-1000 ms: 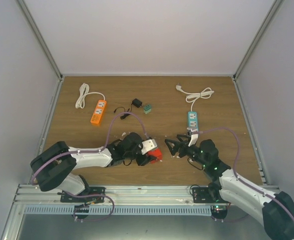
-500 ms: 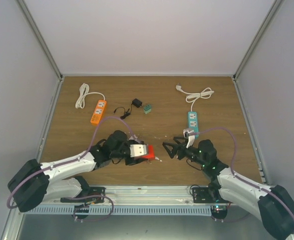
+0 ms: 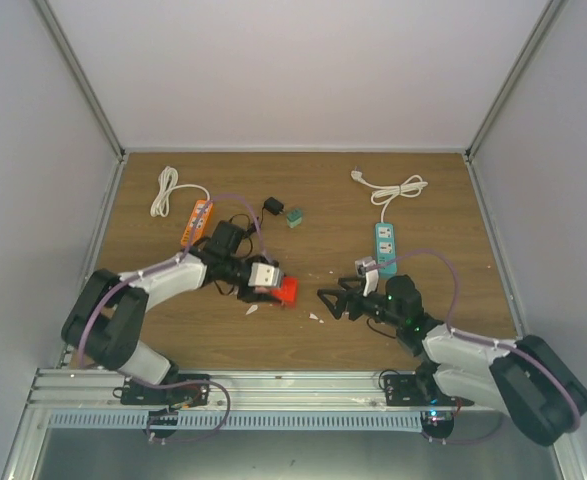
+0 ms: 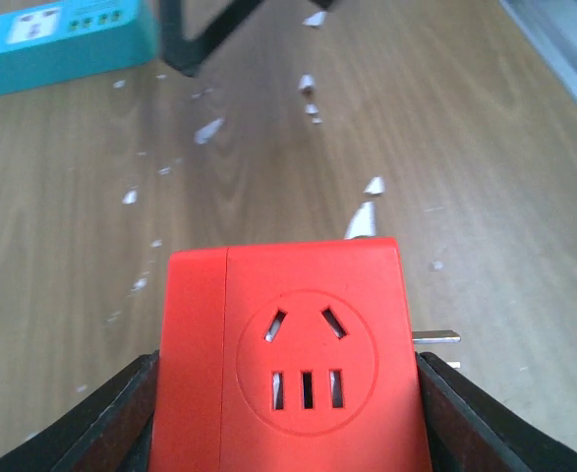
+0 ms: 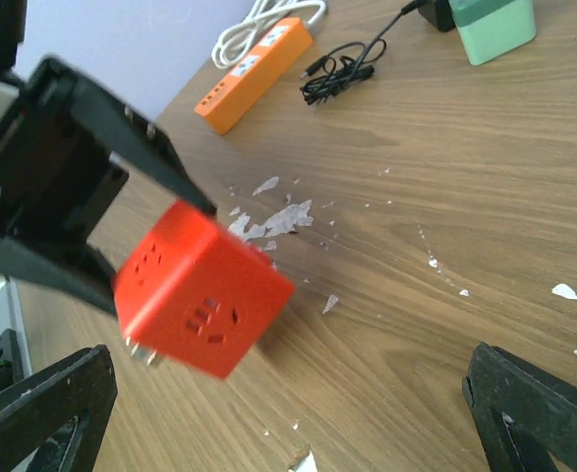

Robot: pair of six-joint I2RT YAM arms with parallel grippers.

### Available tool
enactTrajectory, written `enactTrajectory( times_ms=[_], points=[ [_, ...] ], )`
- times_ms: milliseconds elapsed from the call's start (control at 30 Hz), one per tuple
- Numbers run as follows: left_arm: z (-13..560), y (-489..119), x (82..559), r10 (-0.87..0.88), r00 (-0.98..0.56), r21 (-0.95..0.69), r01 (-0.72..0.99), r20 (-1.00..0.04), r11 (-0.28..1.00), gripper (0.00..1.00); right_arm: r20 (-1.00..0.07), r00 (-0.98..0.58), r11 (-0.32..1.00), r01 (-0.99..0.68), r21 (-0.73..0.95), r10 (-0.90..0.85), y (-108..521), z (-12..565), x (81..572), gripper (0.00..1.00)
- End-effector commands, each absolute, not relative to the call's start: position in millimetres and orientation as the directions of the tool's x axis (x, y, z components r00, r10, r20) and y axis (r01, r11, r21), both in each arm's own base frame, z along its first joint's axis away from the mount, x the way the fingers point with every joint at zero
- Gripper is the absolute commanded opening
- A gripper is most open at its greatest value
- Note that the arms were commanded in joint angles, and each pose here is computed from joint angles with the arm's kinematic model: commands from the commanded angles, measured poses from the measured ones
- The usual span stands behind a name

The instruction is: Insert the plug

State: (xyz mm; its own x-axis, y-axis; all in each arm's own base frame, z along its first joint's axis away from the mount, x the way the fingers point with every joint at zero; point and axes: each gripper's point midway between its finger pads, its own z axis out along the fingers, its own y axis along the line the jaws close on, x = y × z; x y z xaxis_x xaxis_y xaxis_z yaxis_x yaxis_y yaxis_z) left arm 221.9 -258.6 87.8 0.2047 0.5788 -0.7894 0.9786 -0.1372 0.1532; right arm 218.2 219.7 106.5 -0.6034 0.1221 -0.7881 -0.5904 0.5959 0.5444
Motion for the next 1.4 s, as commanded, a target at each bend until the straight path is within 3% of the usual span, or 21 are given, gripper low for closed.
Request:
enactTrajectory(
  times_ms=[0, 433, 633, 667, 700, 733, 767, 933, 1100, 1267, 1367],
  points=[
    [92, -256, 230, 0.533, 0.261, 0.17, 0.962, -0.805, -0.215, 0.29, -0.826, -0.553, 0.577, -0.641, 0.505, 0.108, 231, 119, 230, 1.0],
    [78, -254, 239, 0.574, 0.261, 0.172, 0.963, -0.776, -0.206, 0.3, -0.857, -0.515, 0.516, -0.736, 0.439, -0.006, 263, 108, 231, 1.0],
    [69, -254, 247, 0.606, 0.255, 0.183, 0.967, -0.753, -0.179, 0.38, -0.867, -0.499, 0.494, -0.758, 0.426, -0.018, 267, 108, 230, 1.0],
    [70, -254, 247, 0.609, 0.256, 0.188, 0.966, -0.751, -0.175, 0.42, -0.874, -0.485, 0.491, -0.768, 0.412, -0.026, 267, 108, 230, 1.0],
    [71, -254, 248, 0.608, 0.265, 0.201, 0.964, -0.748, -0.172, 0.74, -0.882, -0.47, 0.484, -0.781, 0.395, -0.037, 268, 107, 230, 1.0],
    [73, -255, 250, 0.61, 0.271, 0.217, 0.963, -0.745, -0.163, 0.96, -0.889, -0.455, 0.471, -0.796, 0.381, -0.051, 270, 107, 229, 1.0],
    [75, -255, 251, 0.609, 0.282, 0.235, 0.959, -0.741, -0.157, 0.99, -0.896, -0.438, 0.451, -0.815, 0.363, -0.071, 273, 105, 227, 1.0],
    [96, -260, 250, 0.575, 0.34, 0.312, 0.938, -0.744, -0.151, 0.99, -0.929, -0.339, 0.292, -0.912, 0.288, -0.145, 286, 103, 205, 1.0],
    [136, -265, 240, 0.486, 0.415, 0.407, 0.905, -0.77, -0.128, 0.99, -0.954, -0.221, 0.227, -0.958, 0.174, -0.201, 288, 96, 199, 1.0],
    [184, -262, 236, 0.398, 0.425, 0.471, 0.882, -0.813, 0.022, 0.99, -0.965, -0.156, 0.121, -0.984, 0.132, -0.213, 297, 100, 194, 1.0],
    [206, -263, 234, 0.335, 0.339, 0.391, 0.915, -0.879, 0.101, 0.99, -0.962, -0.135, 0.131, -0.986, 0.106, -0.239, 301, 98, 201, 1.0]
  ],
)
